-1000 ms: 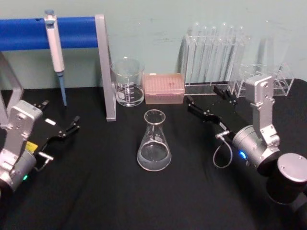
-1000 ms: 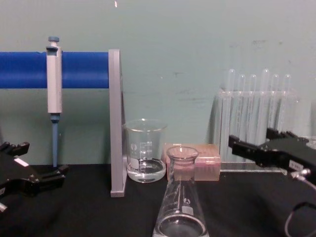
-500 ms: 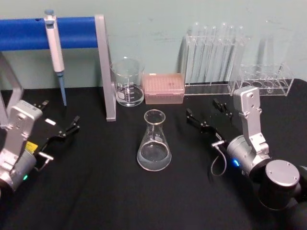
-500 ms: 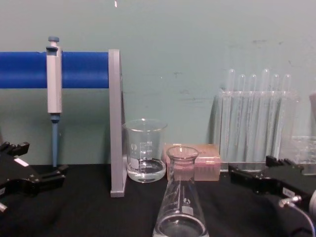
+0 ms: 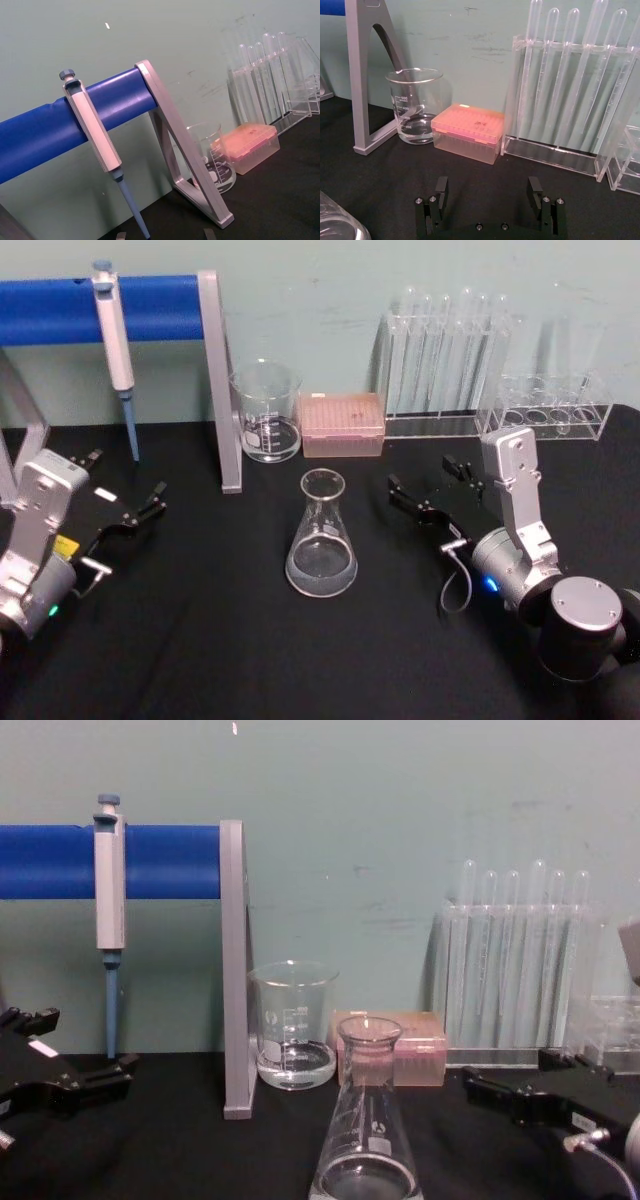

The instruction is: Grasp the erlenmeyer flask with one hand, shake it three times, then place it back.

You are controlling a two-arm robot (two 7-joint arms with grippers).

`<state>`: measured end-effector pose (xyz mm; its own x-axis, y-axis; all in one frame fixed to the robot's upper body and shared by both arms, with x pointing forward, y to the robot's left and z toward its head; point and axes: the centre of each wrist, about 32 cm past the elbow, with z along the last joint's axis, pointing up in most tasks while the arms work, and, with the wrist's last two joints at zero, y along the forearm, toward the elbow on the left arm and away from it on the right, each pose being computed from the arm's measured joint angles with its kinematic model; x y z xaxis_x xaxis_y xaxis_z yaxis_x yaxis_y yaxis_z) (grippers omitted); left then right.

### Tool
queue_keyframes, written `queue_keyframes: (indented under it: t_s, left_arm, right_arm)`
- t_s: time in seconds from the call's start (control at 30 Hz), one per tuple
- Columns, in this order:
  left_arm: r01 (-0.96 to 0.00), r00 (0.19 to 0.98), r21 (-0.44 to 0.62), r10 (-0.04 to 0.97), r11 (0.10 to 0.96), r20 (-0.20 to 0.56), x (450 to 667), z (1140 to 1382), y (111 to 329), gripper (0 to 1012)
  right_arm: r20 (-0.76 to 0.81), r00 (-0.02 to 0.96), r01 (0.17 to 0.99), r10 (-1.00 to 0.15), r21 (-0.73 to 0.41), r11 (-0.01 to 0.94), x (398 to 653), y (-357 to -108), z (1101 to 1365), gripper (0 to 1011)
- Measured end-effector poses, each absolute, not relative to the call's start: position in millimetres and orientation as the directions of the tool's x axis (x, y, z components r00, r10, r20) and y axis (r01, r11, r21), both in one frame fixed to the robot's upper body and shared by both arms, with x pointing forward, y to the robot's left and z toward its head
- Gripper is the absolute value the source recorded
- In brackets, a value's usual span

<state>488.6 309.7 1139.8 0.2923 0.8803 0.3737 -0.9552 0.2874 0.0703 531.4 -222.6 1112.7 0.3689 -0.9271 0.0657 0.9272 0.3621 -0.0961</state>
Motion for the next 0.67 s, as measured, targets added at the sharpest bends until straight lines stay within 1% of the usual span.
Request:
queue_keyframes:
  t_s: [0.67]
  left_arm:
    - [-0.955,0.292,0.070,0.880,0.287,0.374,488.6,1139.8,309.7,1001]
  right_arm:
    - [0.065,0.370,0.927,-0.927,-0.092,0.363,531.4,-222.3,1113.2,1003]
